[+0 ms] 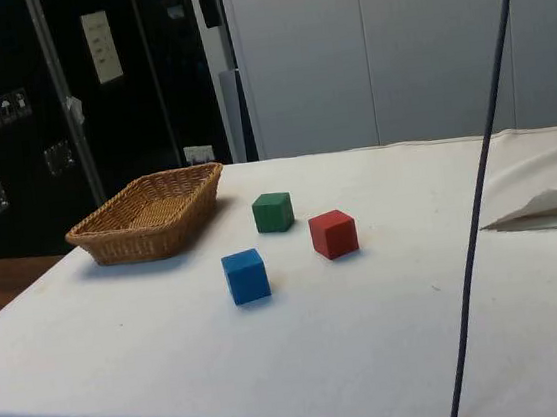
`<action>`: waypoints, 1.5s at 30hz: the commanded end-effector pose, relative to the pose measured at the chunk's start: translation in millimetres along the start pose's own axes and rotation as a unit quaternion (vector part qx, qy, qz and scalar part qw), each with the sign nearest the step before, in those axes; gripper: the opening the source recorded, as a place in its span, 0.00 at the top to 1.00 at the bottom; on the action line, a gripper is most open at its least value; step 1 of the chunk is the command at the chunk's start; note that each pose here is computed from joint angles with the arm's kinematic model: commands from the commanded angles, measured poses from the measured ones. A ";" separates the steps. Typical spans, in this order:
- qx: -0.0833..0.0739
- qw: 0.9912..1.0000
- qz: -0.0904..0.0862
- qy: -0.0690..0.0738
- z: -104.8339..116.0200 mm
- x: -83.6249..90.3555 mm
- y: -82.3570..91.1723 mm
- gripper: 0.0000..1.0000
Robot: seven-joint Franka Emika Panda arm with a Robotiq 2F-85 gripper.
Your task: Pick up the blue cube and place it into the basket.
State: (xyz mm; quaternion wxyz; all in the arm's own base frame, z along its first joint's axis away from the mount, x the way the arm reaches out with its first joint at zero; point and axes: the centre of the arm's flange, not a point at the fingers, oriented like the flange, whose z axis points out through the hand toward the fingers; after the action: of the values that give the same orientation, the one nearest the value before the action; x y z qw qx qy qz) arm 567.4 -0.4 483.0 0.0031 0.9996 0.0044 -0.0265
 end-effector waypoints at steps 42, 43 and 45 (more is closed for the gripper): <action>-0.062 0.998 -0.017 0.027 -8.1 -8.4 -99.4 0.00; -0.059 0.998 -0.018 0.022 -8.6 -8.8 -97.5 0.00; -0.062 0.997 -0.022 0.029 -7.9 -8.5 -105.5 0.00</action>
State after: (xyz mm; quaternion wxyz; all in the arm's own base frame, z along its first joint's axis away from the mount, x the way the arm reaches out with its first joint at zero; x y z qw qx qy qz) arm 557.8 102.6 491.3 0.0618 0.9977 0.0285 -0.0019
